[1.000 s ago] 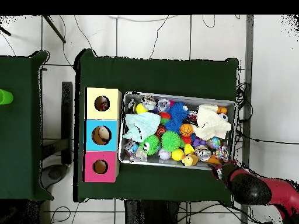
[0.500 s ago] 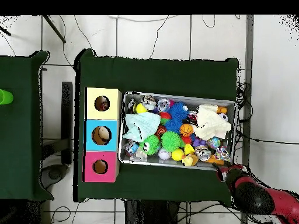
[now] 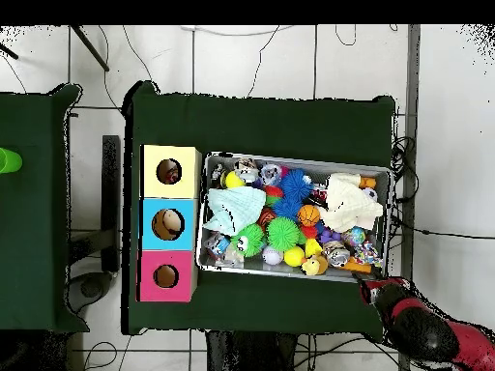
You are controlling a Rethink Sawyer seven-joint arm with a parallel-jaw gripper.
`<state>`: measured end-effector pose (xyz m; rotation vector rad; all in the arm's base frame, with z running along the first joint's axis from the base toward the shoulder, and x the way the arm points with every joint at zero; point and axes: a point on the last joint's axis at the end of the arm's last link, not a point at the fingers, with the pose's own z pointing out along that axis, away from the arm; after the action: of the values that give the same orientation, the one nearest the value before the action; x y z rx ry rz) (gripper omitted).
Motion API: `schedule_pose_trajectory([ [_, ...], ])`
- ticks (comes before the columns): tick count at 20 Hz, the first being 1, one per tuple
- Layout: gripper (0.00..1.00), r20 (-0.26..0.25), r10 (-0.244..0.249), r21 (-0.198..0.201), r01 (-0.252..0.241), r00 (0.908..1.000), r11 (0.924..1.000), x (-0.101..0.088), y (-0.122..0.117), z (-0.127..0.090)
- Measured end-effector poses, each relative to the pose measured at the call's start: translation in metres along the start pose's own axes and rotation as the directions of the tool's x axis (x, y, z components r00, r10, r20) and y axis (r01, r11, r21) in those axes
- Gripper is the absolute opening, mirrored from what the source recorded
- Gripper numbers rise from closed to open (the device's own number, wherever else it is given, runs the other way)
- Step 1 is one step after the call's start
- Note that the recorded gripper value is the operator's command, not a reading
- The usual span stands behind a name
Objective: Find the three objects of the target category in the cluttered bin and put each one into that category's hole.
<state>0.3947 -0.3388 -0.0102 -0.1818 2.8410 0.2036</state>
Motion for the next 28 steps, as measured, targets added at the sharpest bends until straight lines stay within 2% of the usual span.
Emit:
schedule_pose_trajectory([
  [8,1.0,-0.004,0.004,-0.003,-0.004,1.0,1.0,-0.002,-0.001,0.006],
  [16,1.0,-0.088,-0.017,-0.004,0.017,0.996,0.9998,-0.023,-0.004,0.023],
  [20,1.0,-0.153,0.005,-0.025,-0.009,0.9882,0.9996,-0.033,-0.007,0.024],
  [23,1.0,-0.175,0.012,-0.032,-0.018,0.9844,0.9993,-0.036,-0.008,0.024],
  [28,1.0,-0.21,0.023,-0.036,-0.032,0.9774,0.9988,-0.051,-0.012,0.018],
])
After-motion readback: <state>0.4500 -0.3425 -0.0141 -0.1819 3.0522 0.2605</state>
